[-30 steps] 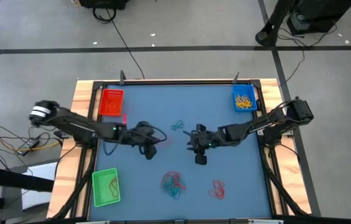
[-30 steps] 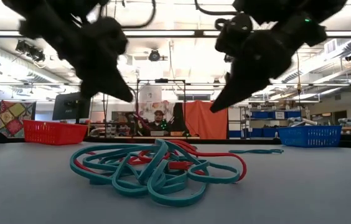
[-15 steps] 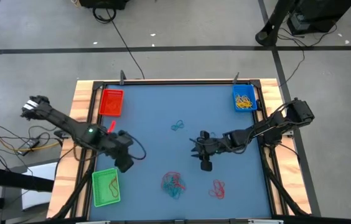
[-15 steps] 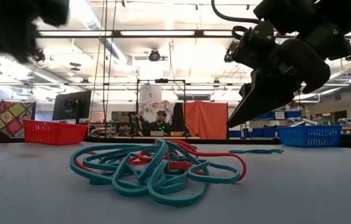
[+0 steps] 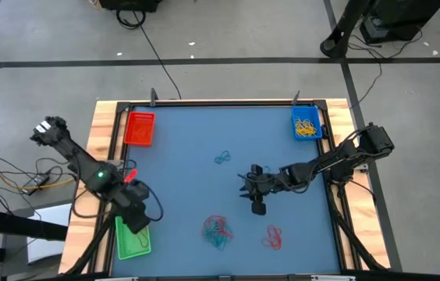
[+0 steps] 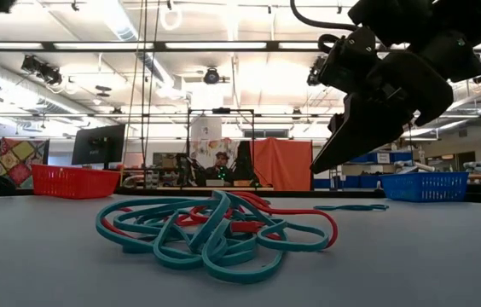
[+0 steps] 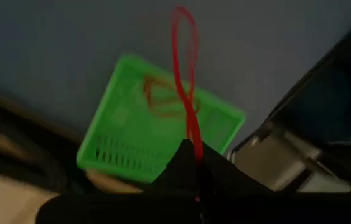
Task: Sort rubber bands into baskets
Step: Put the red rubber band into the green basket
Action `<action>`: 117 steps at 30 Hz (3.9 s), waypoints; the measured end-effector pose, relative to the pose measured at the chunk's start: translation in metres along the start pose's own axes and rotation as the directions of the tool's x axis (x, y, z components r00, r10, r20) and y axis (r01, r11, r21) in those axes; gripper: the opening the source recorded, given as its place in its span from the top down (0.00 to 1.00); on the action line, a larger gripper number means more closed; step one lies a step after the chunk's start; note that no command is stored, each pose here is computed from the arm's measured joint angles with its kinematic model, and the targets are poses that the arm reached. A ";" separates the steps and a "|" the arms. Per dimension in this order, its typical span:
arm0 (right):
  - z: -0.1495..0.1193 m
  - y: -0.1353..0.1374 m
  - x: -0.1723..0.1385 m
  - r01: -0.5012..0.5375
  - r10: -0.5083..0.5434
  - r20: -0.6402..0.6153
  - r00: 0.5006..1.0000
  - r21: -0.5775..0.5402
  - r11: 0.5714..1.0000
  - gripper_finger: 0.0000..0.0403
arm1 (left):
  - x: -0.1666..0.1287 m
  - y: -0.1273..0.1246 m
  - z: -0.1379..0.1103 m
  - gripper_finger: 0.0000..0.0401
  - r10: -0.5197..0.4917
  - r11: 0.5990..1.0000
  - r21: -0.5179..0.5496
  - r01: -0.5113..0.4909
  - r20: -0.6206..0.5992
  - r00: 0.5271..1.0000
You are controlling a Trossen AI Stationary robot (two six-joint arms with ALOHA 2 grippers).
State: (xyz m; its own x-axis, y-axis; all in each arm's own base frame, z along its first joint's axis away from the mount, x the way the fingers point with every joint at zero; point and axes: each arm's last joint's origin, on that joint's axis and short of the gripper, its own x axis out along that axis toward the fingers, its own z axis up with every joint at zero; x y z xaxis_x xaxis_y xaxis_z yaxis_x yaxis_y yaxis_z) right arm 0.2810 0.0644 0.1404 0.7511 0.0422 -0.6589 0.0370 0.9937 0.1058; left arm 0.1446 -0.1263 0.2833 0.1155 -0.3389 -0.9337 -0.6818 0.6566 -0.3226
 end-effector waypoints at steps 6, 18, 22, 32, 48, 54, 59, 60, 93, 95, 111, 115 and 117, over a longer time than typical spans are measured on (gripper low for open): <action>-0.001 0.004 -0.001 -0.010 0.010 -0.004 1.000 -0.003 1.000 0.72 | 0.018 -0.007 -0.014 1.00 0.091 0.995 -0.028 -0.095 -0.103 0.990; 0.000 0.002 0.000 -0.004 0.004 0.000 1.000 0.030 1.000 0.72 | 0.040 -0.008 -0.022 1.00 0.263 0.959 -0.029 -0.281 -0.271 0.926; -0.001 0.002 0.000 -0.007 0.007 -0.001 1.000 0.039 0.999 0.72 | 0.042 -0.012 -0.024 1.00 0.232 0.966 -0.050 -0.254 -0.272 0.934; -0.001 0.002 0.000 0.009 -0.009 -0.001 1.000 0.028 1.000 0.72 | 0.058 -0.018 -0.013 0.99 0.281 0.960 0.017 -0.281 -0.126 0.951; -0.002 0.010 -0.002 0.000 0.000 0.005 1.000 0.014 1.000 0.65 | 0.068 -0.023 -0.016 0.68 0.277 0.959 0.058 -0.277 0.001 0.961; -0.022 0.021 -0.005 -0.201 0.190 -0.215 0.958 -0.031 0.979 0.64 | 0.066 -0.024 -0.001 0.65 0.260 0.947 0.109 -0.303 0.298 0.919; -0.037 0.029 -0.012 -0.223 0.196 -0.376 0.906 -0.030 0.974 0.66 | 0.064 -0.034 0.017 0.67 0.165 0.945 0.181 -0.274 0.460 0.872; -0.040 0.030 -0.014 -0.228 0.200 -0.397 0.896 -0.025 0.973 0.67 | 0.064 -0.036 0.022 0.67 0.143 0.941 0.200 -0.272 0.492 0.859; -0.055 0.093 -0.042 -0.341 0.208 -0.550 0.809 -0.151 0.928 0.68 | 0.133 -0.096 0.190 0.67 -0.306 0.684 0.613 -0.396 0.733 0.607; -0.056 0.095 -0.043 -0.350 0.212 -0.549 0.808 -0.157 0.924 0.68 | 0.129 -0.092 0.199 0.67 -0.321 0.682 0.626 -0.377 0.720 0.615; -0.078 0.112 -0.033 -0.217 0.050 -0.499 0.865 -0.283 0.934 0.87 | 0.127 -0.097 0.198 0.67 -0.349 0.786 0.570 -0.237 0.728 0.590; -0.070 0.109 -0.043 -0.187 0.043 -0.453 0.891 -0.278 0.942 0.98 | 0.126 -0.104 0.190 0.67 -0.376 0.785 0.571 -0.239 0.746 0.549; -0.067 0.105 -0.049 -0.143 0.004 -0.422 0.907 -0.299 0.943 0.97 | 0.124 -0.107 0.190 0.67 -0.396 0.785 0.577 -0.228 0.748 0.533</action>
State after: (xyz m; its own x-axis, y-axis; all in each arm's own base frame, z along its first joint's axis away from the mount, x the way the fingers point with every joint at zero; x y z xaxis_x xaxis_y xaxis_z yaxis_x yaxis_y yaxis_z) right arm 0.2040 0.1741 0.1336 0.4027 0.0862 -0.9113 -0.2699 0.9625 -0.0282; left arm 0.3688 -0.1105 0.1721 0.8717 0.0639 -0.4859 -0.1444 0.9809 -0.1301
